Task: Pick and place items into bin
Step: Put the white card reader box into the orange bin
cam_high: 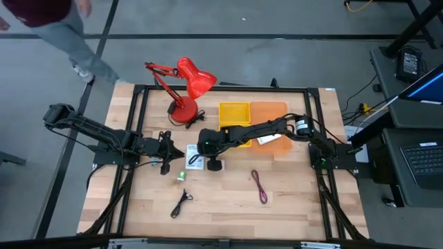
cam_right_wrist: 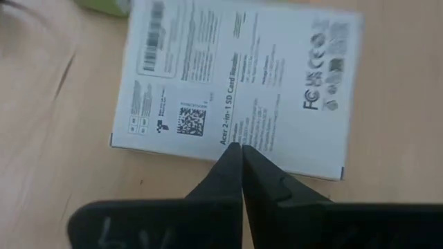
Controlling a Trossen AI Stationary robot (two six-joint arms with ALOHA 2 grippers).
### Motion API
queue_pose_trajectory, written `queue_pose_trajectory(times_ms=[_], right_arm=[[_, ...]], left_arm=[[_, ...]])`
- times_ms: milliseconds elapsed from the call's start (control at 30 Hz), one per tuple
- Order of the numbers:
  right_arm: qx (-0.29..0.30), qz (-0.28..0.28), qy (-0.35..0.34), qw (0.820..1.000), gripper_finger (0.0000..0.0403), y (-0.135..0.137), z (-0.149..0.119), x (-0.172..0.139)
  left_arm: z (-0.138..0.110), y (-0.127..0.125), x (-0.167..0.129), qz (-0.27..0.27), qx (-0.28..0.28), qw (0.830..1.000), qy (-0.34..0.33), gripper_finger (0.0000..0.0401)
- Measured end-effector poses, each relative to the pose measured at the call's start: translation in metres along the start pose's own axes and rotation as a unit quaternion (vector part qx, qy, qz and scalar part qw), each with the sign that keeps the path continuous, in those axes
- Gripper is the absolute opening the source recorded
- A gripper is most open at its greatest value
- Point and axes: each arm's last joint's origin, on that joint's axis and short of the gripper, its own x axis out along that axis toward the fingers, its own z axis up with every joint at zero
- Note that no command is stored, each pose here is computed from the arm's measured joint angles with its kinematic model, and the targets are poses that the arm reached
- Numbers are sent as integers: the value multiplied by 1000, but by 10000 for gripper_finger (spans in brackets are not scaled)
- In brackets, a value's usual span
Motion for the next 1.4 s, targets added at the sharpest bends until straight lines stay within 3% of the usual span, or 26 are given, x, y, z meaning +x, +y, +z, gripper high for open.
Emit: queue_pose_trajectory(times_ms=[367,700,833,1033,1267,1400], right_arm=[[1,2,11,1000,0,0,-2,0],[-1,2,13,1000,0,0,-3,1],[-7,2,13,1000,0,0,-3,1],[-10,2,13,1000,0,0,-3,1],[-12,1,11,1000,0,0,-3,1],[-12,1,11,1000,0,0,-3,1]], left_arm=[[0,1,0,11,-8,1000,-4,47],[0,1,0,18,-138,990,-7,99],[-3,3,0,31,-214,976,5,129],[-6,9,1,57,-331,942,14,157],[-6,17,4,65,-407,911,8,166],[-8,19,9,68,-426,902,25,166]])
